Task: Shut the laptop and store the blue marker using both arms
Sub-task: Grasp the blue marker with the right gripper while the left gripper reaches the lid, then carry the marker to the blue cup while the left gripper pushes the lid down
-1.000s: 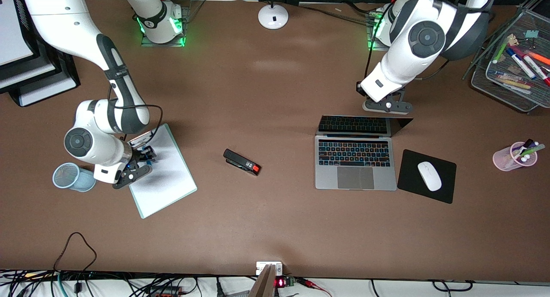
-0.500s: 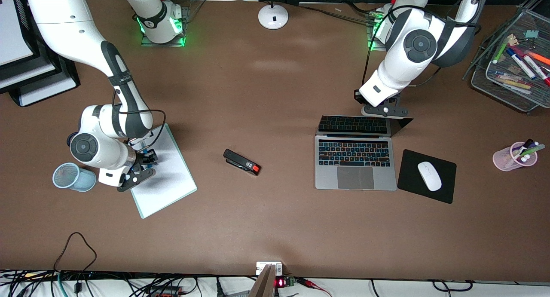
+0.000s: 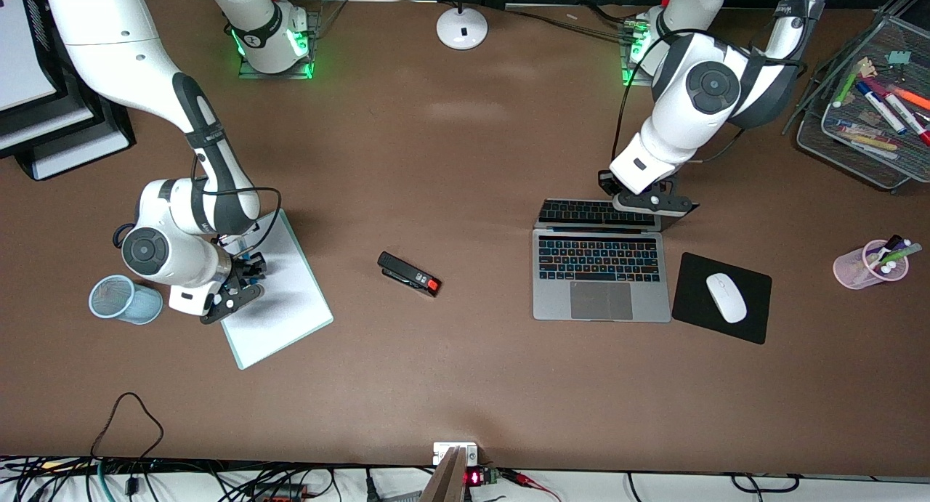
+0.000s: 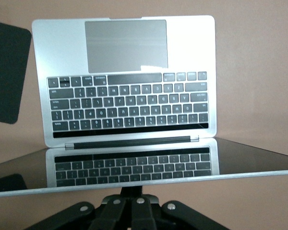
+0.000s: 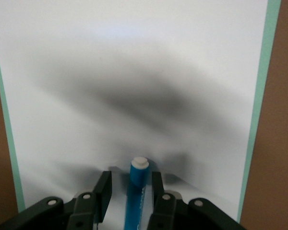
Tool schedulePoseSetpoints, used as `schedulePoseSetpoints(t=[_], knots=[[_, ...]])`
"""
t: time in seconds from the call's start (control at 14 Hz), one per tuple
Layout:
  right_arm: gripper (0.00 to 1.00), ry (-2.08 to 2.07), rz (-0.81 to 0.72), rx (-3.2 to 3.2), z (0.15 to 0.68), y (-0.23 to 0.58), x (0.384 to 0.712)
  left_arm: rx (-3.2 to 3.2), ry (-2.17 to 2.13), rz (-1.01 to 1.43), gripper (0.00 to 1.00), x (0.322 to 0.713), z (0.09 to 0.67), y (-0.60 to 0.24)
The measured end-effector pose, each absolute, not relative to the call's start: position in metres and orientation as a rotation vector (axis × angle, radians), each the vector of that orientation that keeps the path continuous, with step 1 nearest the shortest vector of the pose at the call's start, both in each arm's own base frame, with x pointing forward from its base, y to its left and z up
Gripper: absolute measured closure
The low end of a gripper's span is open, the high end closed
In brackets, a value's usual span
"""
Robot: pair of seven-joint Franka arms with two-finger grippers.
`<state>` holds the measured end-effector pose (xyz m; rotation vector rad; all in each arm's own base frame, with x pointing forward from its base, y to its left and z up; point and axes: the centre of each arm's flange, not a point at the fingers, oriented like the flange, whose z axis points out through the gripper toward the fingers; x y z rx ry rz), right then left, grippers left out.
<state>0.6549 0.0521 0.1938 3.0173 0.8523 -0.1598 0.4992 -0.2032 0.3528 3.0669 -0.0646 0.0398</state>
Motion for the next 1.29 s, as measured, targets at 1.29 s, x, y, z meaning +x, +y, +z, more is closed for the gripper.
schedulePoseSetpoints(t=[1.29], knots=[[0.82,0.848,-0.106,3.014,0.242,0.053,0.679,2.993,-0.055,0.257,0.99,0.561,0.286,-0.188]])
